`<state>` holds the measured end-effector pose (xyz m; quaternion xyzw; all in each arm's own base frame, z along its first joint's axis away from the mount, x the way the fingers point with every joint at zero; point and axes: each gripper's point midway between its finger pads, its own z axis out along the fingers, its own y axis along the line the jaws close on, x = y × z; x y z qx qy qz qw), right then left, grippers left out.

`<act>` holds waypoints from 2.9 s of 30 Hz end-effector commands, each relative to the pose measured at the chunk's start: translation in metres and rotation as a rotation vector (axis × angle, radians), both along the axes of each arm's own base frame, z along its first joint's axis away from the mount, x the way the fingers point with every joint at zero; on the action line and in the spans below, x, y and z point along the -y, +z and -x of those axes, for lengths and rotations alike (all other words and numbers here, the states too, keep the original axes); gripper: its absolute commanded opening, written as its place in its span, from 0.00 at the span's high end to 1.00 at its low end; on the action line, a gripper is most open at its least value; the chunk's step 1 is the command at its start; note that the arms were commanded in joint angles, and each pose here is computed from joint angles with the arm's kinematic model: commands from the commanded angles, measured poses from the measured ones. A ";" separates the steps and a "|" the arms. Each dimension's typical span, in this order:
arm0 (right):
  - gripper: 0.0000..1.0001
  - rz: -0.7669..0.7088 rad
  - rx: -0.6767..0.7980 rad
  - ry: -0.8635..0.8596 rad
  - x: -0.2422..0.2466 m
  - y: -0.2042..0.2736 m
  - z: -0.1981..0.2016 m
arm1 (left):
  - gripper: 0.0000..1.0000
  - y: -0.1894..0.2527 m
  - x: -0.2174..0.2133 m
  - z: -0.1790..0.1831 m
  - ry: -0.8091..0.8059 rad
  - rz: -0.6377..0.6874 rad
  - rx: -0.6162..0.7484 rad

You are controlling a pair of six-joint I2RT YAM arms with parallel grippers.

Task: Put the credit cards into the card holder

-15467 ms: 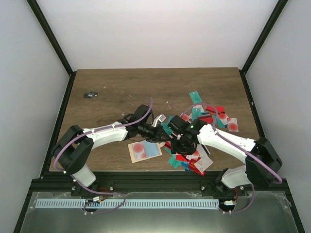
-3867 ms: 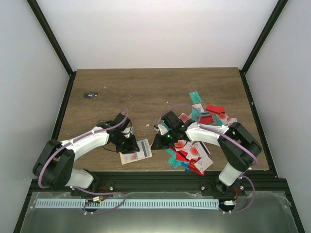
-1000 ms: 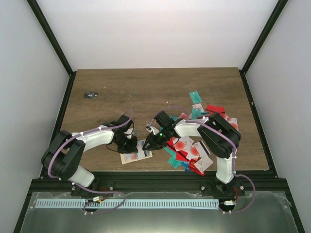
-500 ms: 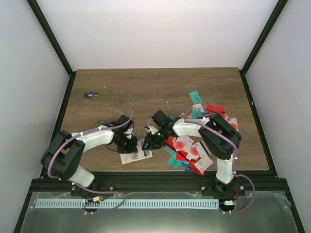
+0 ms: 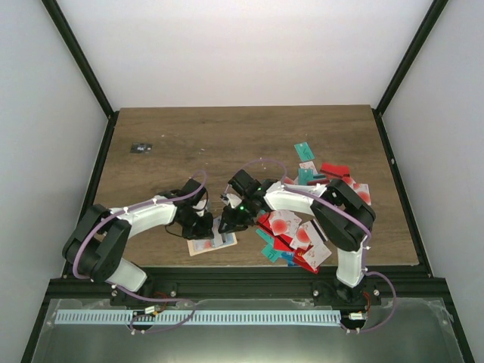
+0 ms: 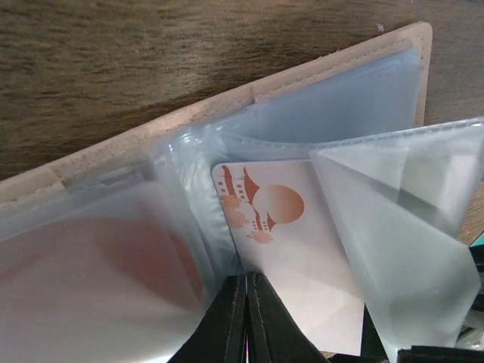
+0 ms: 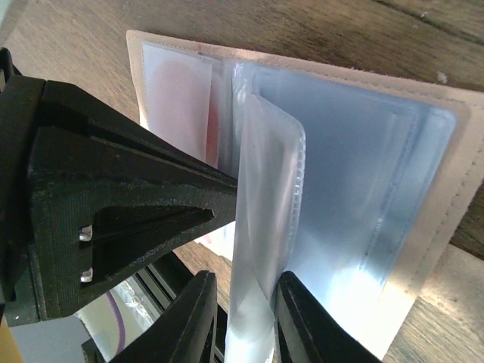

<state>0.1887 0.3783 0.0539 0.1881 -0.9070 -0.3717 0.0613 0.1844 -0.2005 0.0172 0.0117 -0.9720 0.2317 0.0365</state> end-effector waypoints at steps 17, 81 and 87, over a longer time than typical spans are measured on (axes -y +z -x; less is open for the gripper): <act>0.71 0.035 0.074 0.055 -0.021 0.017 0.002 | 0.96 -0.001 -0.005 0.003 -0.015 -0.020 0.018; 0.23 0.657 0.073 -0.713 0.242 0.024 0.024 | 0.86 0.093 0.119 -0.007 -0.303 0.238 0.203; 0.00 0.838 -0.044 -0.858 0.281 0.012 0.056 | 0.87 0.082 0.155 -0.012 -0.370 0.217 0.180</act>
